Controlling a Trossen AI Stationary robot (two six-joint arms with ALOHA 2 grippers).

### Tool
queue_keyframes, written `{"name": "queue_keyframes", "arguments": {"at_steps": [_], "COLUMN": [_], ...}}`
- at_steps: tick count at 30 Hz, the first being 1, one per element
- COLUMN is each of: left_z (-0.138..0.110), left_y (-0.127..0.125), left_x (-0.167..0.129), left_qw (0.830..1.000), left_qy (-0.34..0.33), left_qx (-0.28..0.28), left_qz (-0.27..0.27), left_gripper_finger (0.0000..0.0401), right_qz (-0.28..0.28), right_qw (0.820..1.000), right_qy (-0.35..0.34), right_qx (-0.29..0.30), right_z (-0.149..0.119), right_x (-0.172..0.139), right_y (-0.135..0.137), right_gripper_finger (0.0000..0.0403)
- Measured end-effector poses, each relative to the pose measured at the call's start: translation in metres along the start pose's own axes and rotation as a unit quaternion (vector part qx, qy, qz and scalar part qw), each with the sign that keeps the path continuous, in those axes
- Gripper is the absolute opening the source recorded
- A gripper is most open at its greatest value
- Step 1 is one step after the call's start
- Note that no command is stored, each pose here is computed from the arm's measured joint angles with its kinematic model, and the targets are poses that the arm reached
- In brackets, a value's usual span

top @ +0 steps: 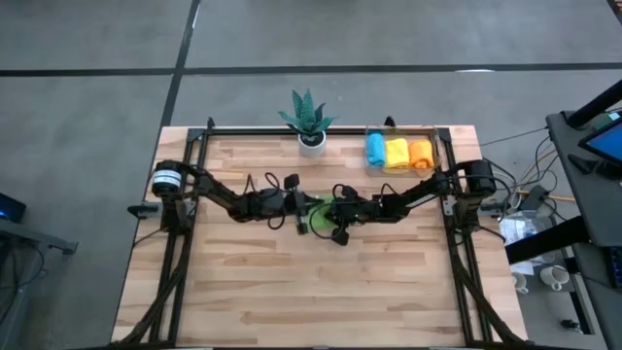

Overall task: Roll microfiber towels into tight, uniform cylinder then place into a basket
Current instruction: Roll the green microfiber cloth

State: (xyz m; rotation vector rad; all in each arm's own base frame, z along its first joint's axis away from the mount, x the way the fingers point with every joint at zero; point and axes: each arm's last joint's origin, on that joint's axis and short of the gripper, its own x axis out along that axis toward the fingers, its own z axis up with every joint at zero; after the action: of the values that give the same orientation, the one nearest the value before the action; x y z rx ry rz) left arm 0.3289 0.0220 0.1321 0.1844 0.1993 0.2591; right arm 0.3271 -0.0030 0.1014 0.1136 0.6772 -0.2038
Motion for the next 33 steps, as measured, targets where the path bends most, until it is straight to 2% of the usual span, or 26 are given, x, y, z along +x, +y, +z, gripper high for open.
{"name": "queue_keyframes", "arguments": {"at_steps": [3,23,33], "left_z": [0.002,-0.028,-0.038], "left_y": [-0.001,-0.009,-0.001], "left_x": [-0.001,0.035,0.036], "left_qw": [0.999,0.999,0.998], "left_qy": [-0.019,0.027,0.052], "left_qx": [-0.007,-0.026,-0.024], "left_qz": [-0.025,-0.035,-0.015], "left_gripper_finger": [0.0,0.0,0.0], "right_qz": [0.0,0.001,0.001], "right_qw": [1.0,1.0,1.0], "right_qy": [-0.002,-0.006,-0.007], "right_qx": [0.0,-0.001,-0.001], "right_z": [0.0,0.003,0.004], "right_x": [0.0,0.0,0.0], "right_y": [0.0,0.001,0.001], "right_gripper_finger": [0.0008,0.0008,0.0008]}}
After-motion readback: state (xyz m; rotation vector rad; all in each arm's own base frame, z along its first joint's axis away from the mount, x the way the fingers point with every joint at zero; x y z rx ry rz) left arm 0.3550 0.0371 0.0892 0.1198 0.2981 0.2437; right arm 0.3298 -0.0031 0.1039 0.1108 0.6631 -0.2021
